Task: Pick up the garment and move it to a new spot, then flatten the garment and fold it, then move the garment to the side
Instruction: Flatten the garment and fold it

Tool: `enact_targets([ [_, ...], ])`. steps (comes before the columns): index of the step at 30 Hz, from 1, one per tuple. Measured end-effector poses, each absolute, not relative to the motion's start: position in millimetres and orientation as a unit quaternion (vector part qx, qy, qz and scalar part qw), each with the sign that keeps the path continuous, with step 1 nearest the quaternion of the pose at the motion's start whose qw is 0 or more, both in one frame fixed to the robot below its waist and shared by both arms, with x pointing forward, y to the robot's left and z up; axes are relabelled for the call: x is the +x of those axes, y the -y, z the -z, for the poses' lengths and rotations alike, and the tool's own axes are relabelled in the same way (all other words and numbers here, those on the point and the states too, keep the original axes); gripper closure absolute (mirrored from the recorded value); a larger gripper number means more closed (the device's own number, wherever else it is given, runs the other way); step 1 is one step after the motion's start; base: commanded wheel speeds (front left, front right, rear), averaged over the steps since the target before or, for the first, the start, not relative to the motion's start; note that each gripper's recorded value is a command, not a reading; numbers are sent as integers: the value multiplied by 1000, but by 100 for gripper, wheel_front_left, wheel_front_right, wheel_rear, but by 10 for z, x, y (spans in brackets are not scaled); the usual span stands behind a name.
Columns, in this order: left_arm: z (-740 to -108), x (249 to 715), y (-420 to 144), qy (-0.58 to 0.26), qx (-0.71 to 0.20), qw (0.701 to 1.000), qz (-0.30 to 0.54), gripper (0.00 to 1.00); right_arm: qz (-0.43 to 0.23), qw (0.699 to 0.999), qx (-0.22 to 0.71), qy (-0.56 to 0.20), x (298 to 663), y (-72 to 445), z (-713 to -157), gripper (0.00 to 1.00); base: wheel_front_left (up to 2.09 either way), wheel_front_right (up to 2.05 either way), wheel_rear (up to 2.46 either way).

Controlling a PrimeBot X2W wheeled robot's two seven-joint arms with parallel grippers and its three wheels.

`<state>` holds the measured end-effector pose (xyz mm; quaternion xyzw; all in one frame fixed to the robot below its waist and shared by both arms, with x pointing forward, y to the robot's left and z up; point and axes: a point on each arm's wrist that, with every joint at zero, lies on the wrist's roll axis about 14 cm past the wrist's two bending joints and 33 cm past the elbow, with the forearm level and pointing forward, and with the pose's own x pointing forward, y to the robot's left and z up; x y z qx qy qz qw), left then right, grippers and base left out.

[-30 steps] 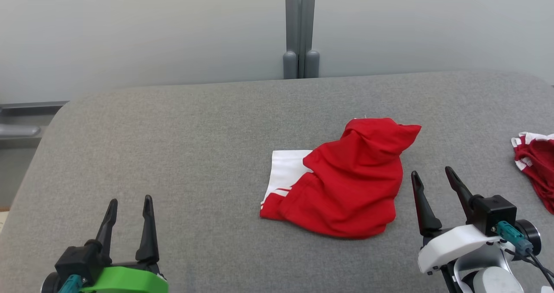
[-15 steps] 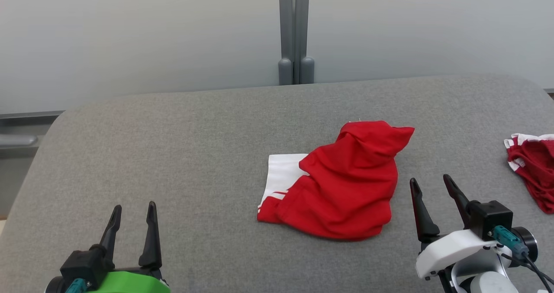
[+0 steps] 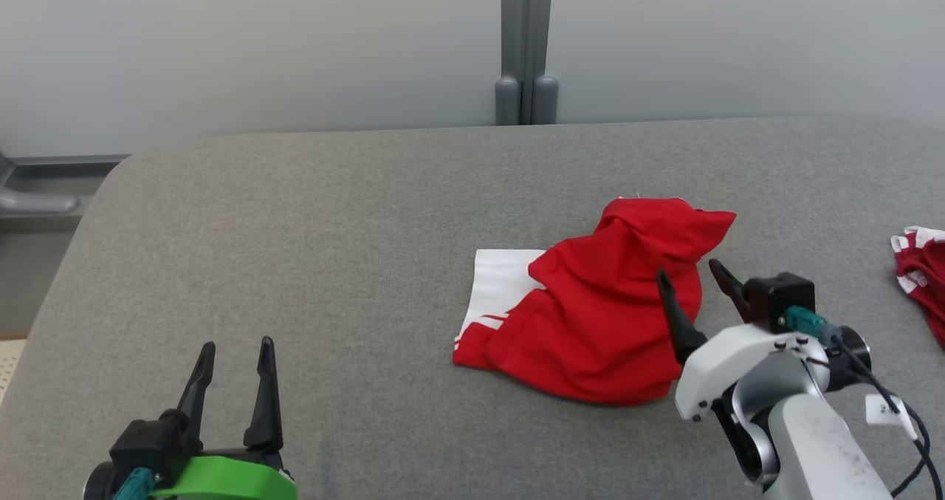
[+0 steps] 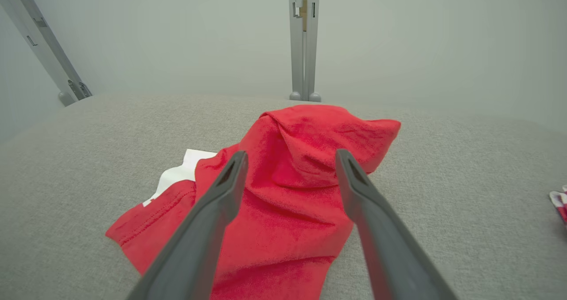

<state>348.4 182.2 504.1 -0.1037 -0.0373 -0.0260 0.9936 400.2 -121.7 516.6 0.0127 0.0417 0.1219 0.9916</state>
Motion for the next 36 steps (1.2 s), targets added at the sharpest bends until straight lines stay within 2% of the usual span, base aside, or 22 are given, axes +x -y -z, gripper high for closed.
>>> enact_targets([
  [7,-5040,3539,-1900,38,-105,994,13,0,-113,986,16,-119,4428,1212,-4962,0,0,0,0],
  [12,-4984,3520,-1991,32,-107,994,-6,0,-101,984,-10,-148,4710,1228,-4863,0,0,0,0],
  [19,-4932,3495,-2111,25,-106,994,-27,0,-109,955,-53,-272,4733,1136,-4294,2,0,0,0],
  [20,-4932,3491,-2127,25,-106,994,-30,0,-111,950,-68,-282,4733,1122,-4248,96,0,0,0],
  [21,-4933,3487,-2137,25,-106,994,-31,0,-113,948,-78,-286,4741,1112,-4229,100,0,0,0],
  [24,-4927,3464,-2176,25,-106,993,-38,0,-120,948,-92,-281,4819,1042,-4269,100,0,0,0],
  [26,-4926,3449,-2190,25,-106,993,-41,0,-129,955,-97,-249,4934,952,-4427,100,0,0,0],
  [31,-4947,3417,-2214,28,-105,993,-46,0,-194,969,-100,-113,5232,397,-5164,100,0,0,0],
  [36,-4971,3385,-2230,32,-105,993,-50,0,-266,958,-95,37,5352,-218,-6066,100,0,0,0],
])
